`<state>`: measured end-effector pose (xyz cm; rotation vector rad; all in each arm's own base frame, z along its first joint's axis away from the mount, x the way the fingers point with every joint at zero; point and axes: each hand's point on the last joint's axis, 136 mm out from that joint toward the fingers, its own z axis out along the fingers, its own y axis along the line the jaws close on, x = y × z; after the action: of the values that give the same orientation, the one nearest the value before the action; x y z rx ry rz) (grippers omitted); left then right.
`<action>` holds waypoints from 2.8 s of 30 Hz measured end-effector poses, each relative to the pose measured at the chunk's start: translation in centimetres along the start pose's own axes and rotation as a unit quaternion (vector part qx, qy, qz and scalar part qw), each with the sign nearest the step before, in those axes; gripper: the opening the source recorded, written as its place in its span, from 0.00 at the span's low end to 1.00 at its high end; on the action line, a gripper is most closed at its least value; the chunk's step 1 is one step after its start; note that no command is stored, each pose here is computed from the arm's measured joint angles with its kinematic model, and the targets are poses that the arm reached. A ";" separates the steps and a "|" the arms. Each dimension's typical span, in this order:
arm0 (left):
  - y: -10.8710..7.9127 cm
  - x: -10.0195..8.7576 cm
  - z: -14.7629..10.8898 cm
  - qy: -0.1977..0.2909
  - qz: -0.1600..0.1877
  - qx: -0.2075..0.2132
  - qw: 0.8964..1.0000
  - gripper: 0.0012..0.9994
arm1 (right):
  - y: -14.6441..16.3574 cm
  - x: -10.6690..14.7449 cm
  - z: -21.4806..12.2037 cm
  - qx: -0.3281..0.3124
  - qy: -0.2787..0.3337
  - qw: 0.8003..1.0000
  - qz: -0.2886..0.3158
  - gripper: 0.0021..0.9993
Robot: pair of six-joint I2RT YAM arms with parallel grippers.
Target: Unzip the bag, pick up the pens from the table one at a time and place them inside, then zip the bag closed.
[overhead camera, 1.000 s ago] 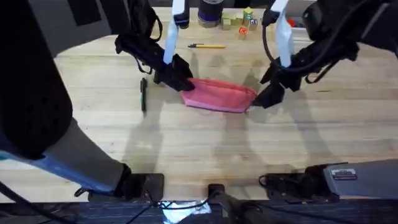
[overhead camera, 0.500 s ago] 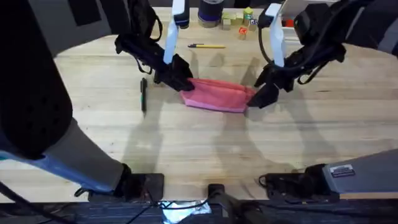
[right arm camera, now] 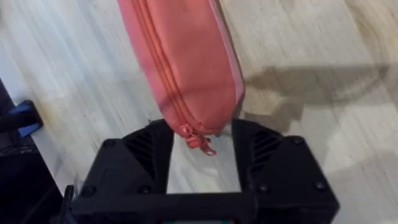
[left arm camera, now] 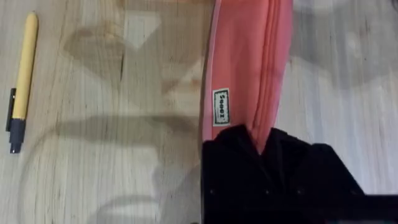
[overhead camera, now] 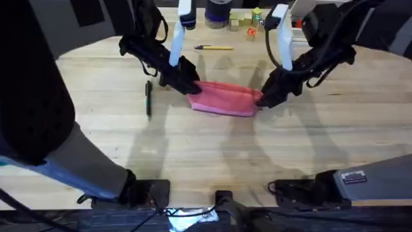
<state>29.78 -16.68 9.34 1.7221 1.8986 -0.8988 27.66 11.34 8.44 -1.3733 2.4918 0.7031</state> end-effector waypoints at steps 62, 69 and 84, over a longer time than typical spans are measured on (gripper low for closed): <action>0.1 0.0 0.0 0.000 0.002 -0.002 1.000 0.04 | 0.9 -4.0 -4.8 0.080 -0.045 0.993 -0.078 0.03; 0.1 0.0 0.0 0.001 0.002 -0.002 1.000 0.04 | 1.9 -6.7 -3.8 0.087 -0.062 0.985 -0.135 0.03; 0.2 0.4 -0.2 0.004 -0.004 -0.004 1.000 0.04 | 3.1 -10.9 -2.0 0.097 -0.092 0.977 -0.168 0.03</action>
<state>29.95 -16.25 9.22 1.7167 1.9138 -0.8866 31.02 19.77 15.50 -1.5245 2.0555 0.4754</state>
